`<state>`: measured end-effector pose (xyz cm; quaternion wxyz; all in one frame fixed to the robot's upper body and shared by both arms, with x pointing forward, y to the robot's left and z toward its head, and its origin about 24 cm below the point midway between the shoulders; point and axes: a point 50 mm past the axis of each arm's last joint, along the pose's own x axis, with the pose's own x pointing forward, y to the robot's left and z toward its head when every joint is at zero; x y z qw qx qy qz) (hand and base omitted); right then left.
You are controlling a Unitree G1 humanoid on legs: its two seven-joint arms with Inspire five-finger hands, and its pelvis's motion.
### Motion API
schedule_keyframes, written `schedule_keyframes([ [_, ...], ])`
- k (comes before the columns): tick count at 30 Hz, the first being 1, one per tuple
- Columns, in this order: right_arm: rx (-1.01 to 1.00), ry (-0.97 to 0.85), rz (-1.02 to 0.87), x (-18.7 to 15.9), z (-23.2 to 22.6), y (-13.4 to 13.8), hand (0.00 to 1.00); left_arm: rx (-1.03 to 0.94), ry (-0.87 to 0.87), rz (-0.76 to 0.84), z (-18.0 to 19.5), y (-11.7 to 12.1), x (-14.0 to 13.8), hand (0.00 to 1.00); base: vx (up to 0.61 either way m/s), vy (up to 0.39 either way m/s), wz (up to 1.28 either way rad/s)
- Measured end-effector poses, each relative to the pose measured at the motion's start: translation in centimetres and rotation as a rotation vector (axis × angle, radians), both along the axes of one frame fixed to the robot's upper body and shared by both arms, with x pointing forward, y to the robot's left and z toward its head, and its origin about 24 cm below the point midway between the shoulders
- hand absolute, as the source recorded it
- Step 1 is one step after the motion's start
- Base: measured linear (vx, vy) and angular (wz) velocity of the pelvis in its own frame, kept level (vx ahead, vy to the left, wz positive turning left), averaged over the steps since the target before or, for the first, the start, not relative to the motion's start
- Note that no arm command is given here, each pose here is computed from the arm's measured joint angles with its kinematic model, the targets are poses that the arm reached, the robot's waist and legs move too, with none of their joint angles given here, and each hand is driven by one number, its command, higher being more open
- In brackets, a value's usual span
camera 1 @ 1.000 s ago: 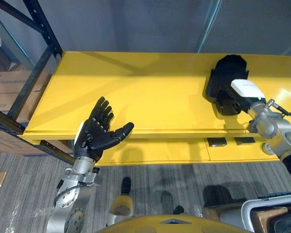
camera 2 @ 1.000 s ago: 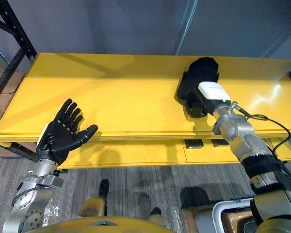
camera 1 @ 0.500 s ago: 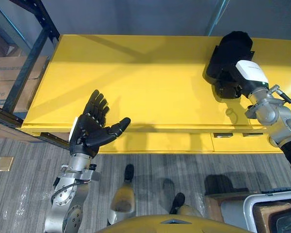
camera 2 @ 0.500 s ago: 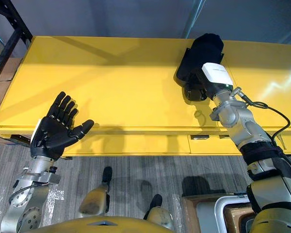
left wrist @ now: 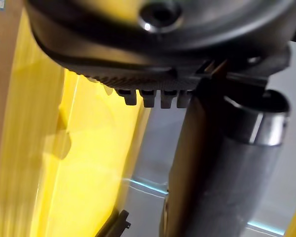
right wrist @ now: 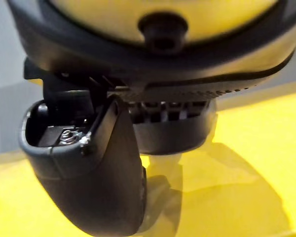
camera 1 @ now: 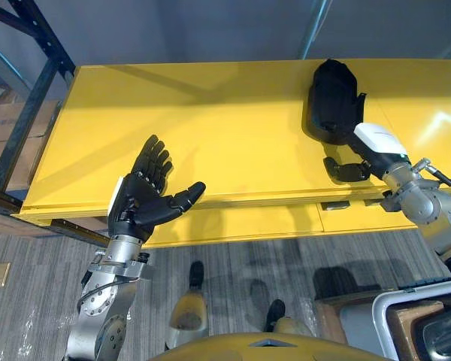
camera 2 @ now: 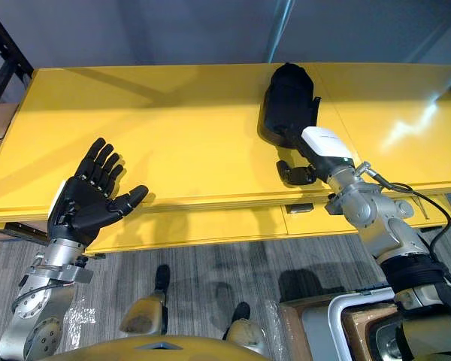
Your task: Walk over and take three plastic housings, then place them on the shelf
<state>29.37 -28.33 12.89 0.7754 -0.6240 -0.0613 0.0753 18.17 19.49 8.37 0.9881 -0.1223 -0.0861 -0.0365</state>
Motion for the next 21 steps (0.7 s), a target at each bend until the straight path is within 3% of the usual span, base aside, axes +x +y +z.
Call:
schedule_keyframes([
  [6, 0.04, -0.051, -0.02, -0.1, 0.1, 0.1, 1.0, -0.004, 0.001, -0.005, 0.0, -0.1, 0.0, 1.0, -0.01, -0.011, -0.08],
  [11, 0.196, -0.24, -0.085, -0.1, 0.9, 0.8, 1.0, -0.042, 0.006, -0.01, -0.3, -0.8, 0.0, 1.0, 0.01, -0.016, -0.07],
  [15, 0.344, -0.409, -0.047, -0.4, 2.8, 3.1, 1.0, -0.084, 0.041, -0.033, -0.8, -1.8, 0.1, 1.0, -0.03, -0.013, -0.01],
  [21, 0.725, -0.36, 0.086, -0.6, 2.2, 7.9, 1.0, -0.1, 0.078, -0.073, -1.2, -2.7, 0.2, 1.0, -0.03, -0.012, -0.01],
])
